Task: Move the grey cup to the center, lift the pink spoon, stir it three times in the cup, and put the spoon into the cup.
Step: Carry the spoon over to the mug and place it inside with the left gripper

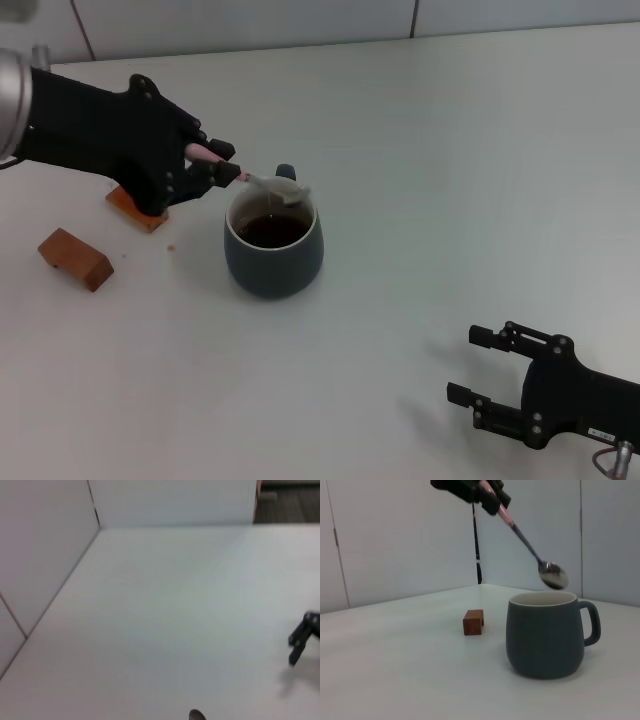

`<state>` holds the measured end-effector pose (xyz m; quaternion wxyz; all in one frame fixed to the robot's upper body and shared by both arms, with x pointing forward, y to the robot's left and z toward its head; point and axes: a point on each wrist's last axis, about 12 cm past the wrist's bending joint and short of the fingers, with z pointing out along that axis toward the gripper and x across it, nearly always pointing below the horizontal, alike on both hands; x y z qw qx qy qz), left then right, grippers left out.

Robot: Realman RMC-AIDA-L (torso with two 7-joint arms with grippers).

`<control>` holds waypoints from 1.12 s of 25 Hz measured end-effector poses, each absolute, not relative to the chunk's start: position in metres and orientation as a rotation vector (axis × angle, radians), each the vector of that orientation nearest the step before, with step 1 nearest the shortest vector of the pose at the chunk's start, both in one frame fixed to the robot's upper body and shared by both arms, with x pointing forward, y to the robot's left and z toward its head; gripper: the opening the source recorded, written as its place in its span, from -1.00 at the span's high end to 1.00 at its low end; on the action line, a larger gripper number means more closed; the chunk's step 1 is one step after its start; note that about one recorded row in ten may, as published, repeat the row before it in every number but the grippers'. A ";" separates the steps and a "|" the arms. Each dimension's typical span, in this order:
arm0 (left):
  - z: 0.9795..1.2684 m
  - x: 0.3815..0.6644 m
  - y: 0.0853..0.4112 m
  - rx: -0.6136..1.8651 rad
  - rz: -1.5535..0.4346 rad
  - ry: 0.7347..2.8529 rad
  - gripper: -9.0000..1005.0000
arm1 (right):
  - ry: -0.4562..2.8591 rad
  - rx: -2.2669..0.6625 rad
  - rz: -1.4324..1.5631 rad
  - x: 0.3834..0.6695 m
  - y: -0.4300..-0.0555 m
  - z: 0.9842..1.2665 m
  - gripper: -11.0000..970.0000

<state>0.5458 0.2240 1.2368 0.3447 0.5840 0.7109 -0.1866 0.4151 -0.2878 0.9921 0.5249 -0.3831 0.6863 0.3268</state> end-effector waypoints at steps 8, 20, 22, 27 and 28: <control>1.226 0.549 0.189 1.660 -0.293 1.905 0.71 | 1.646 -0.911 0.785 0.415 -0.288 0.992 -0.51; 1.216 0.554 0.167 1.718 -0.136 1.991 0.71 | 1.648 -0.911 0.787 0.415 -0.288 0.992 -0.51; 1.216 0.555 0.168 1.713 -0.121 2.003 0.71 | 1.649 -0.912 0.788 0.415 -0.288 0.992 -0.51; 1.215 0.553 0.167 1.726 -0.118 2.011 0.71 | 1.650 -0.913 0.788 0.415 -0.289 0.992 -0.51; 1.215 0.551 0.165 1.740 -0.131 2.006 0.71 | 1.650 -0.913 0.789 0.414 -0.289 0.992 -0.51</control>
